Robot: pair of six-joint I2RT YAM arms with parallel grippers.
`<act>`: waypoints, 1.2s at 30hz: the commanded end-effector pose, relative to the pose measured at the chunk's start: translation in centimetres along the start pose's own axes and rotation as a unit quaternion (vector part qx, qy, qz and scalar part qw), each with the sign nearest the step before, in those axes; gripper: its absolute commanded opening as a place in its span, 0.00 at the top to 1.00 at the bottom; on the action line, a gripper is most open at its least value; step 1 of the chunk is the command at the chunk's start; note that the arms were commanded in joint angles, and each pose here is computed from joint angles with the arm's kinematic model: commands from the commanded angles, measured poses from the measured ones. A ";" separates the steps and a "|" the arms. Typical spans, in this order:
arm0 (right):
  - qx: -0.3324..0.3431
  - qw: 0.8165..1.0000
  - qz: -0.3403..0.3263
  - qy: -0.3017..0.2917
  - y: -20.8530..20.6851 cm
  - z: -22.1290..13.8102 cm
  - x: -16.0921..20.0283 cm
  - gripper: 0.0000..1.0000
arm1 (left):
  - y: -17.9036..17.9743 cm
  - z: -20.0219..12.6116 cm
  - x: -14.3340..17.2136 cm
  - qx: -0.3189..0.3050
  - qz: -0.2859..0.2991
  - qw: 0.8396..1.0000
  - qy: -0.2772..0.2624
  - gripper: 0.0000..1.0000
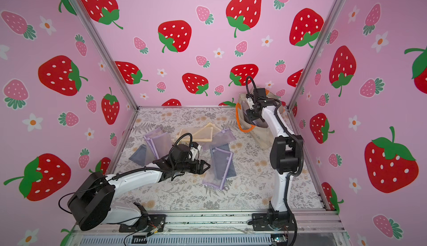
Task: Put the pencil pouch into the canvas bag
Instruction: Place the pencil pouch in the canvas bag, then adjust the pencil pouch in the canvas bag.
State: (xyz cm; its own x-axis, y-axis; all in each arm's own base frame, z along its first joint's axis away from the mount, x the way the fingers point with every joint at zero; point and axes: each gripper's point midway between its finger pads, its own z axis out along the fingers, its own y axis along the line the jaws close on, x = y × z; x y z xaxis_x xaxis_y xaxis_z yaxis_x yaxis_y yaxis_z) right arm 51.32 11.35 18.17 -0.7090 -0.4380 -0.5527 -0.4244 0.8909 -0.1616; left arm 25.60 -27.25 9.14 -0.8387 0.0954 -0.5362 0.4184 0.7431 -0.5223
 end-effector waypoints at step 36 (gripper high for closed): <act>0.106 0.990 -0.073 0.052 -2.0 -5.0 0.6 1.00 | 0.5 0.8 0.2 0.005 -0.003 1.000 0.001 0.16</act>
State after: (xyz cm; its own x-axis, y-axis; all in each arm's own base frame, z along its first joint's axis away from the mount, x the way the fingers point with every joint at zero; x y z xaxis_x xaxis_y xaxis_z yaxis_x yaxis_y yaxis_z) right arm 49.99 10.71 19.82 -0.6965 -0.5488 -0.4622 -0.4305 0.8350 -0.3426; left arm 25.87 -27.50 8.23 -0.8465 0.0949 -0.5239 0.4102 0.7435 -0.5281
